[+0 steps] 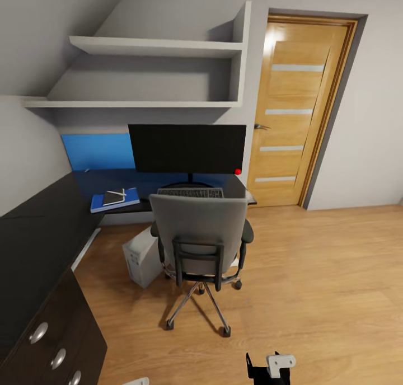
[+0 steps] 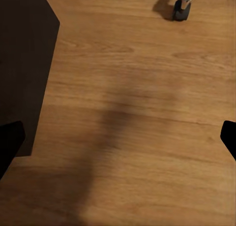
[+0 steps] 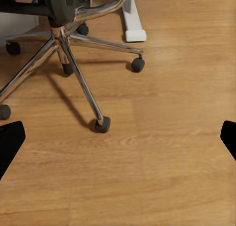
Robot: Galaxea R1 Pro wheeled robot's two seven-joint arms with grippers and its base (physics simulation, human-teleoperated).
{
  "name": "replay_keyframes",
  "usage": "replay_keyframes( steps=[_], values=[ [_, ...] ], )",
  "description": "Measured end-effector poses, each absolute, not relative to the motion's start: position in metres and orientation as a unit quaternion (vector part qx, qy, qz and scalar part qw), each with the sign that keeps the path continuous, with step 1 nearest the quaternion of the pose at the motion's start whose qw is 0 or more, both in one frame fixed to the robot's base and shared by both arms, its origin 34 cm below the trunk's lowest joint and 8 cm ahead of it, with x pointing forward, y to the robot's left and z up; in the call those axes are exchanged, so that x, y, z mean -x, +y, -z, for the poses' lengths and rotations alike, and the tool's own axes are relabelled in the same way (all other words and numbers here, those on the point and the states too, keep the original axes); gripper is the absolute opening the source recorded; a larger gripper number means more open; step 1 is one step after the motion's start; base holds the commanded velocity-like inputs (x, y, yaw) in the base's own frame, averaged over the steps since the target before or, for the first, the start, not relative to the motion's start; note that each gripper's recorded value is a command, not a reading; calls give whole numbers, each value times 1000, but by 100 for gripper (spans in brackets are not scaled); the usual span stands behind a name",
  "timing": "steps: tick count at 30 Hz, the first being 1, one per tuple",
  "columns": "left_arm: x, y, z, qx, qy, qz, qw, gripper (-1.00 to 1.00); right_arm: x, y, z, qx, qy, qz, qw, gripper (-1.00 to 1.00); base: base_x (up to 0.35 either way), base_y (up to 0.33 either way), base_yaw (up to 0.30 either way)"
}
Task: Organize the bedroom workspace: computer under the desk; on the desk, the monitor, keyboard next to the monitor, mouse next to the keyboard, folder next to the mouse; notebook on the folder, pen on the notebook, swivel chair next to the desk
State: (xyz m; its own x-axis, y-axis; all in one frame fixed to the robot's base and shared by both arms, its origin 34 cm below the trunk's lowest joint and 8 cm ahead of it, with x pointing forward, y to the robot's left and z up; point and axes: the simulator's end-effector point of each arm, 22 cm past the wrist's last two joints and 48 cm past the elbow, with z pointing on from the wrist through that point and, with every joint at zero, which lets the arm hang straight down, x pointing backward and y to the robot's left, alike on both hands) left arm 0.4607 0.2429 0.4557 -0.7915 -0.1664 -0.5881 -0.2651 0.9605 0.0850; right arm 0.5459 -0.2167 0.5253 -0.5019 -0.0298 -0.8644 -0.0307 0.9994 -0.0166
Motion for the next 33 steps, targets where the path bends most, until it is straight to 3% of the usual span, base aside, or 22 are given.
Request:
replay_keyframes(
  steps=[4,10,18,33],
  values=[
    [-461,243,-463,114,943,-82,302,100,-546,-223,-532,18,867,4,498,100,0,0,0],
    [-461,246,-469,90,947,-32,308,100,-483,-233,-512,18,886,10,462,100,0,0,0],
    [-377,285,-456,70,961,-27,267,100,-453,-281,-530,-48,872,73,482,100,0,0,0],
    [-279,315,-480,78,955,-57,282,100,-351,-329,-554,-102,858,135,485,100,0,0,0]
  ],
)
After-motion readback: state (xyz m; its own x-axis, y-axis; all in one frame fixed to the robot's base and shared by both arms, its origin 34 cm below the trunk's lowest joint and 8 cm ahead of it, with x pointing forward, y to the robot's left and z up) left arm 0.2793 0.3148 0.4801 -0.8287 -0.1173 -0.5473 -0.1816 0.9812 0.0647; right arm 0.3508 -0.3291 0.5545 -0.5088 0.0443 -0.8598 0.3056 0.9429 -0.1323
